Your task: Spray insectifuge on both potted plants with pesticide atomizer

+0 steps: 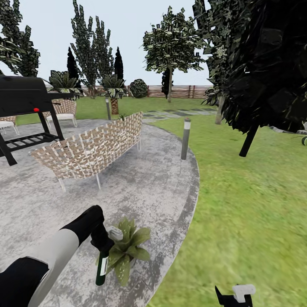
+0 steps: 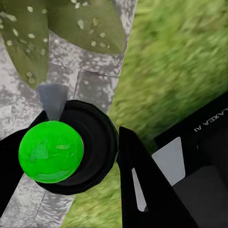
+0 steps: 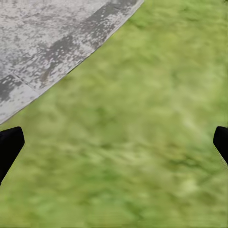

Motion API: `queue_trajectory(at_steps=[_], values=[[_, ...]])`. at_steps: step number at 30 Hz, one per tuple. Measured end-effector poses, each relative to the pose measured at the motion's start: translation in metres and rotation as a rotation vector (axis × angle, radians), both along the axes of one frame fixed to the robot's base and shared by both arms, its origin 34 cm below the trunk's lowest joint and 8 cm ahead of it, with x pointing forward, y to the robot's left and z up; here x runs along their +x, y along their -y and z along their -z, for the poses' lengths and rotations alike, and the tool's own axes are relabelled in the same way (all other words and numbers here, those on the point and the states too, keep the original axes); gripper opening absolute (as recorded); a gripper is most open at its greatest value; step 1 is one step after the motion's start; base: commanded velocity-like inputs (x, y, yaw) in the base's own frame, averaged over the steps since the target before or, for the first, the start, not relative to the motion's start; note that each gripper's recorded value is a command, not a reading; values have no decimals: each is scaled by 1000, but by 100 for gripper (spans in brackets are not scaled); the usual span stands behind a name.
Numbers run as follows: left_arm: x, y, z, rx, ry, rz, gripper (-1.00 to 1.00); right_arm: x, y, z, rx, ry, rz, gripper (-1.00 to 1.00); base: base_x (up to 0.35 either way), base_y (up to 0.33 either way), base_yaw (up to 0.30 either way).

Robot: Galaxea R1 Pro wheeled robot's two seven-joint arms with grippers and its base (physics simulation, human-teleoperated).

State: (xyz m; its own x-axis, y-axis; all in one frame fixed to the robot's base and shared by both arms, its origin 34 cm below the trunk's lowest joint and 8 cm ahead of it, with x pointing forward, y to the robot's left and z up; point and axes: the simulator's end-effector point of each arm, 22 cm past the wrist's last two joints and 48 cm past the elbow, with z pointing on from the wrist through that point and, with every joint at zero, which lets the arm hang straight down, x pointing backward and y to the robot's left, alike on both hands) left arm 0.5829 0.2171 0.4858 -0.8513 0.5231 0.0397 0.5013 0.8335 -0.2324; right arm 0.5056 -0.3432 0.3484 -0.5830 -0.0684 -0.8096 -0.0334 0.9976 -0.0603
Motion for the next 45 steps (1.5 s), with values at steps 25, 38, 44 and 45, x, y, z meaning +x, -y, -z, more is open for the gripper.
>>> queue_trajectory(at_steps=[25, 38, 44, 45], values=[[-55, -33, 40, 83, -132, 9, -100, 1, -3, 0, 4, 1, 0, 100, 97, 38, 0], [-49, -28, 36, 73, -119, 8, -100, 1, -4, 0, 5, 1, 2, 100, 121, 0, 0], [-49, -27, 36, 69, -118, 5, -100, 1, -3, 0, 5, 2, 2, 100, 1, -163, 9], [-49, -27, 36, 68, -118, 4, -100, 1, -3, 0, 5, 2, 2, 100, 0, -265, 62]])
